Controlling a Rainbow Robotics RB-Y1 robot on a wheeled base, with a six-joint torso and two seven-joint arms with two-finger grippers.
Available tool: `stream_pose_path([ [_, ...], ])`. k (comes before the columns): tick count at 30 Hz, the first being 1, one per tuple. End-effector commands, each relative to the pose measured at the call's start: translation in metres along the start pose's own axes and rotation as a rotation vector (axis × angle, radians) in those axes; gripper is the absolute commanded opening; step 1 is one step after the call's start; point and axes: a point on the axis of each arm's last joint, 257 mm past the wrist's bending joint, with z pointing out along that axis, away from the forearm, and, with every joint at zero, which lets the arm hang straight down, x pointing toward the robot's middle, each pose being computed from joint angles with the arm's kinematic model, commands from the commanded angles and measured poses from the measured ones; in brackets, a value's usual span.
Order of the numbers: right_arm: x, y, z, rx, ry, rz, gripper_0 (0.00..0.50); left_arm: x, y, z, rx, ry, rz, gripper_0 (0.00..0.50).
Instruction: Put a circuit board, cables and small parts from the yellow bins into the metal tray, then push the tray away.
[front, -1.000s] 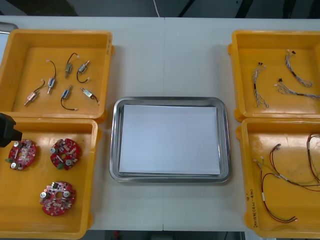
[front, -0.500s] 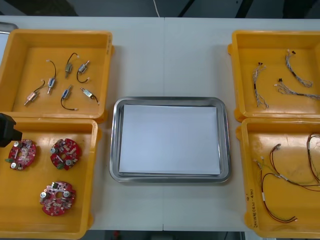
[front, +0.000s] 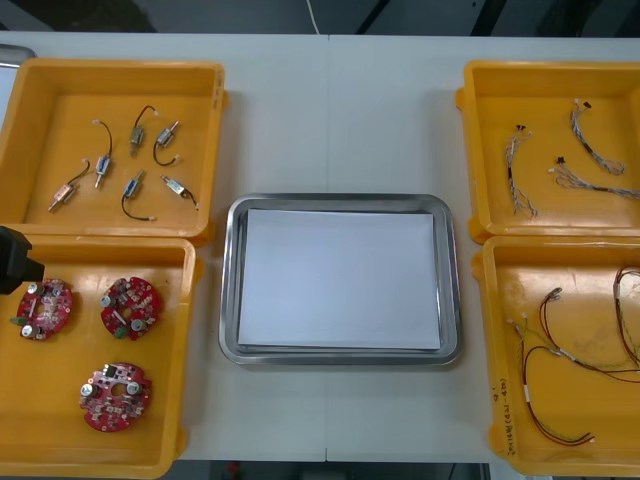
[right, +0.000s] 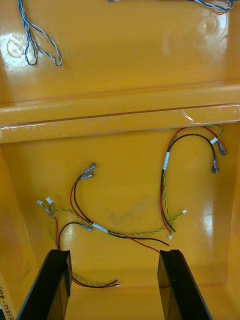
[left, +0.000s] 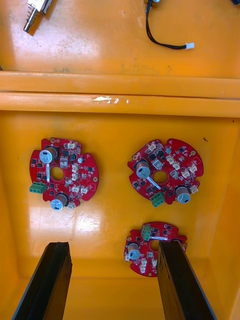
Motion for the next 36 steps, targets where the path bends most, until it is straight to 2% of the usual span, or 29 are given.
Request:
stream_pose_path([
  [1, -0.0044, -0.0129, -0.0150, 0.043, -0.024, -0.027, 0.500, -0.0039, 0.0173, -0.0132, -0.060, -0.022, 0.095, 0.500],
  [33, -0.0044, -0.0129, -0.0150, 0.043, -0.024, -0.027, 0.500, -0.0039, 0.0173, -0.0132, -0.060, -0.022, 0.095, 0.500],
  [34, -0.0113, -0.0175, -0.0211, 0.057, -0.041, -0.026, 0.500, -0.0039, 0.0173, -0.0132, -0.060, -0.022, 0.095, 0.500],
  [36, -0.0113, -0.0188, -0.0218, 0.061, -0.042, -0.025, 0.500, -0.0039, 0.0173, -0.0132, -0.060, -0.022, 0.095, 0.500],
])
